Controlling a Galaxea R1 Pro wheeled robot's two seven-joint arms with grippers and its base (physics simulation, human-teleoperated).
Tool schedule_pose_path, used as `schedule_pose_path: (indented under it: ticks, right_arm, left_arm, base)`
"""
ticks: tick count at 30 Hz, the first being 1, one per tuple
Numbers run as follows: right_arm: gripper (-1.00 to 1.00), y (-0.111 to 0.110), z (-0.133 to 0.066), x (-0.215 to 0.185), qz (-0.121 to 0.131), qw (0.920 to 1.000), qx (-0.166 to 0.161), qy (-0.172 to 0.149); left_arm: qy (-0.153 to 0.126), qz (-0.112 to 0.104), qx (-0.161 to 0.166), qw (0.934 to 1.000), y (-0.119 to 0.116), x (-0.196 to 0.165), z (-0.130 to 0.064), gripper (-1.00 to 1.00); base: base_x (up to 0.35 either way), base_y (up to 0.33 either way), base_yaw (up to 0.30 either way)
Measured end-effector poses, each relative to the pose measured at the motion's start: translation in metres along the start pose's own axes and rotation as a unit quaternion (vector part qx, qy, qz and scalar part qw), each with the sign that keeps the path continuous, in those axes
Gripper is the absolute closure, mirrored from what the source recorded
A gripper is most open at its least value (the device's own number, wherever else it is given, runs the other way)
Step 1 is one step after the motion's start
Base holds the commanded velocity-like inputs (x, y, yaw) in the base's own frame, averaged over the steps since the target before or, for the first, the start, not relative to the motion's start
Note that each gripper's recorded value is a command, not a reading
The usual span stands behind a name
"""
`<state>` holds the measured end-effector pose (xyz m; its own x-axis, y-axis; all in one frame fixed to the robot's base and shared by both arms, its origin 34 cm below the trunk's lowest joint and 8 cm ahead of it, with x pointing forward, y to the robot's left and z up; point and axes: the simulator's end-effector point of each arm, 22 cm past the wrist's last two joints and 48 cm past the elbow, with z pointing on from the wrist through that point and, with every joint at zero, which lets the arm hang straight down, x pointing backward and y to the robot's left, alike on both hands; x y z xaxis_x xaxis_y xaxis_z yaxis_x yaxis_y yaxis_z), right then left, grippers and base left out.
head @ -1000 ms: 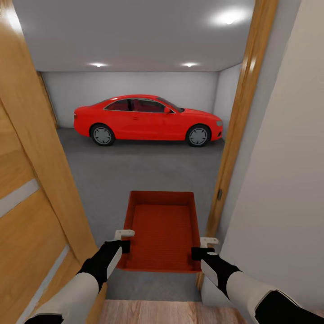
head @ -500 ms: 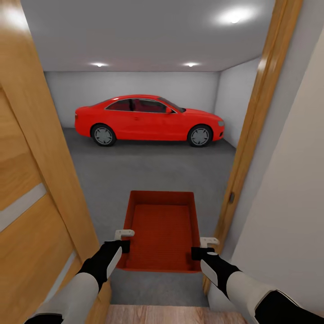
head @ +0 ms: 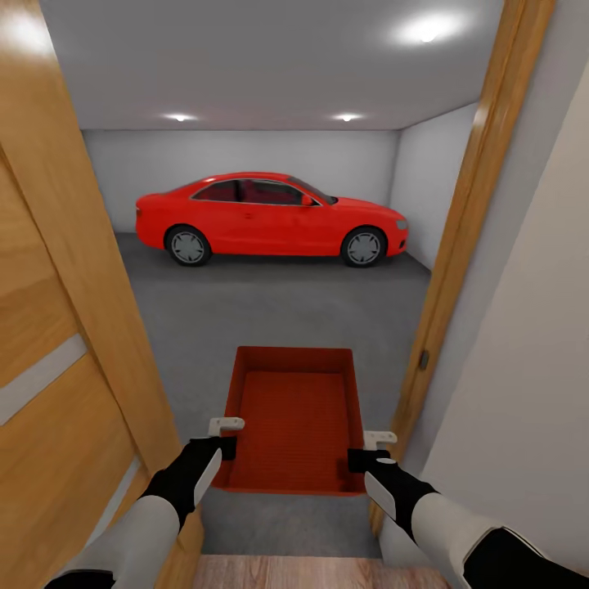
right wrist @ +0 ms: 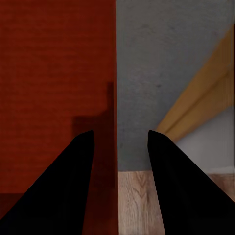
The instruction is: Move the two storage containers from the living room to the garage. In the garage, place one container on the floor and stack the other container on top of it (either order is fine).
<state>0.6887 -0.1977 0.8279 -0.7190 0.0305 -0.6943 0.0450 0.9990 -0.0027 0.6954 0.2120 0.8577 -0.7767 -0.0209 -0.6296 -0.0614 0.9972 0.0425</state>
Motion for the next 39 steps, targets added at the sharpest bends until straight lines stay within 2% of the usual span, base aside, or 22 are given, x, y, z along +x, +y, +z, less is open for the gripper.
schedule_pose_path:
  ticks: [13,39]
  right_arm:
    - [1.0,-0.0001,0.0,0.0001,0.0,1.0,0.0,0.0]
    - [1.0,0.0001,-0.0004,-0.0015,0.001,1.0,0.0,-0.002]
  left_arm:
    - [0.0,0.0,0.0,1.0,-0.0001,0.0,0.0,1.0]
    - [-0.002,0.0,0.001,1.0,0.0001,-0.0015,-0.0004,1.0]
  base:
    - [0.0,0.0,-0.152]
    - [0.015,0.0,-0.004]
